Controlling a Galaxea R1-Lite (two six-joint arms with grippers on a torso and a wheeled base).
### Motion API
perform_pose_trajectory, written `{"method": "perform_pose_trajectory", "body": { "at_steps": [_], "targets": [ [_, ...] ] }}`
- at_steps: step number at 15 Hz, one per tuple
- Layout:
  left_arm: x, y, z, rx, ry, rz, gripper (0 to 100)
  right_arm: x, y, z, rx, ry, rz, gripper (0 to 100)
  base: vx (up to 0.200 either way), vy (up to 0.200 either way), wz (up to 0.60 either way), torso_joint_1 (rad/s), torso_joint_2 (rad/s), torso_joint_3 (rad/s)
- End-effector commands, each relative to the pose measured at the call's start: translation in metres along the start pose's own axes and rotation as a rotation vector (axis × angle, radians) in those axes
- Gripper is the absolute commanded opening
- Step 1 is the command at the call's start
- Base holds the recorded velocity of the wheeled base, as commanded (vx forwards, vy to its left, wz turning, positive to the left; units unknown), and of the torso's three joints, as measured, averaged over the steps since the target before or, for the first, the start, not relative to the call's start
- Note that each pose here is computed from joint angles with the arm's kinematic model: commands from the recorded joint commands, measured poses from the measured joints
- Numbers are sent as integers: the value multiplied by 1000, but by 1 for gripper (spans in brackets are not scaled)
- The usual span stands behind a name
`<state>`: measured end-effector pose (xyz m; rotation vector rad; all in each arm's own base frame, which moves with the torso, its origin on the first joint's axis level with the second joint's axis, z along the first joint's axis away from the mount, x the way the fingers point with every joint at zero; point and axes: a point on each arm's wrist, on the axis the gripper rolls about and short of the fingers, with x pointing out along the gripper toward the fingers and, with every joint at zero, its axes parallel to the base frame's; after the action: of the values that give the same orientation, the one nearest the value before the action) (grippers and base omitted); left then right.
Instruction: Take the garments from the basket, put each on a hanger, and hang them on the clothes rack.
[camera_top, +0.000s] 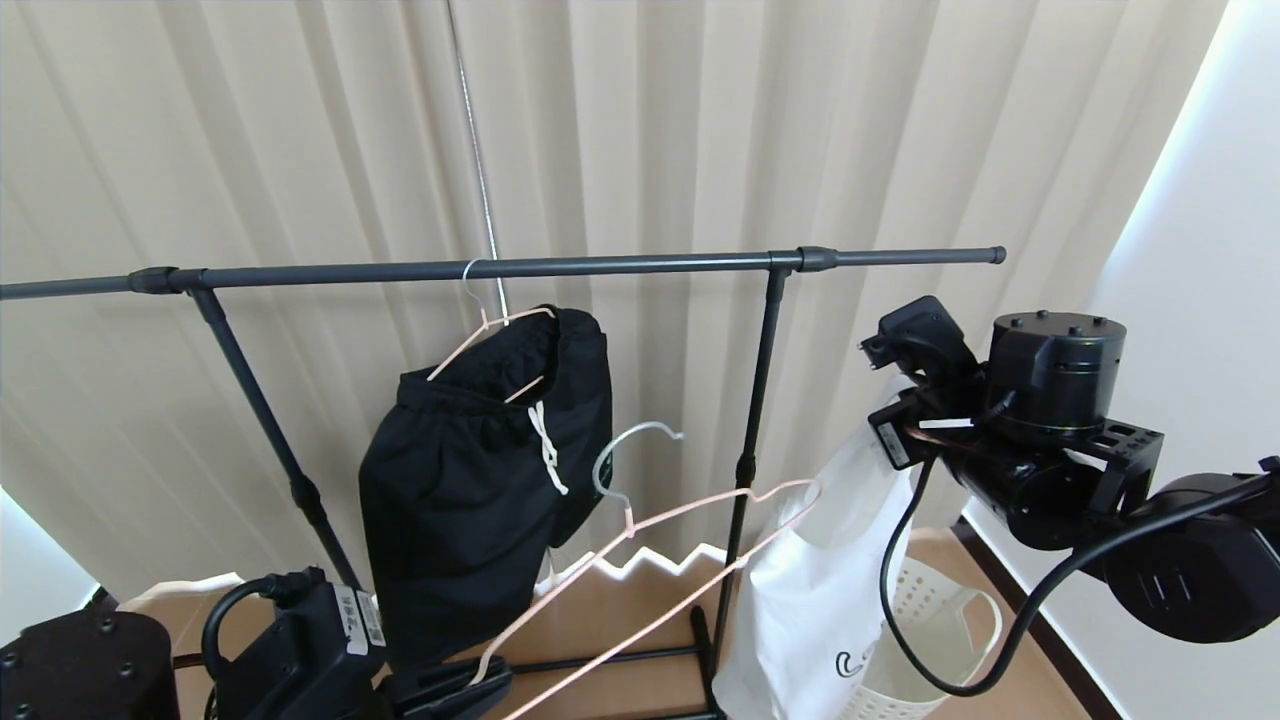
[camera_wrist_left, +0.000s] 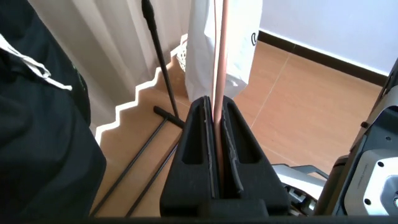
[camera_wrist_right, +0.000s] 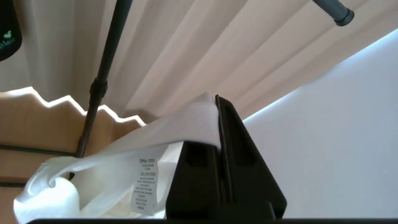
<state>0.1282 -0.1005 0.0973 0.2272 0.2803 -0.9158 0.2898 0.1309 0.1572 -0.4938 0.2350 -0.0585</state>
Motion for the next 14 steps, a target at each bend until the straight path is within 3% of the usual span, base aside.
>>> {"method": "perform_pose_trajectory", "body": {
  "at_steps": [1,8,14],
  "targets": [
    [6,-7,-2,-16,16,-50,0,-4,9,3,-1,-24,25,0,0,0,0,0,0,0],
    [30,-5,1,-50,-34,-55,0,-15,26,5,-20,-40,83,0,0,0,0,0,0,0],
    [36,-3,2,-66,-42,4,0,-21,34,5,-29,-34,64,0,0,0,0,0,0,0]
  ]
}}
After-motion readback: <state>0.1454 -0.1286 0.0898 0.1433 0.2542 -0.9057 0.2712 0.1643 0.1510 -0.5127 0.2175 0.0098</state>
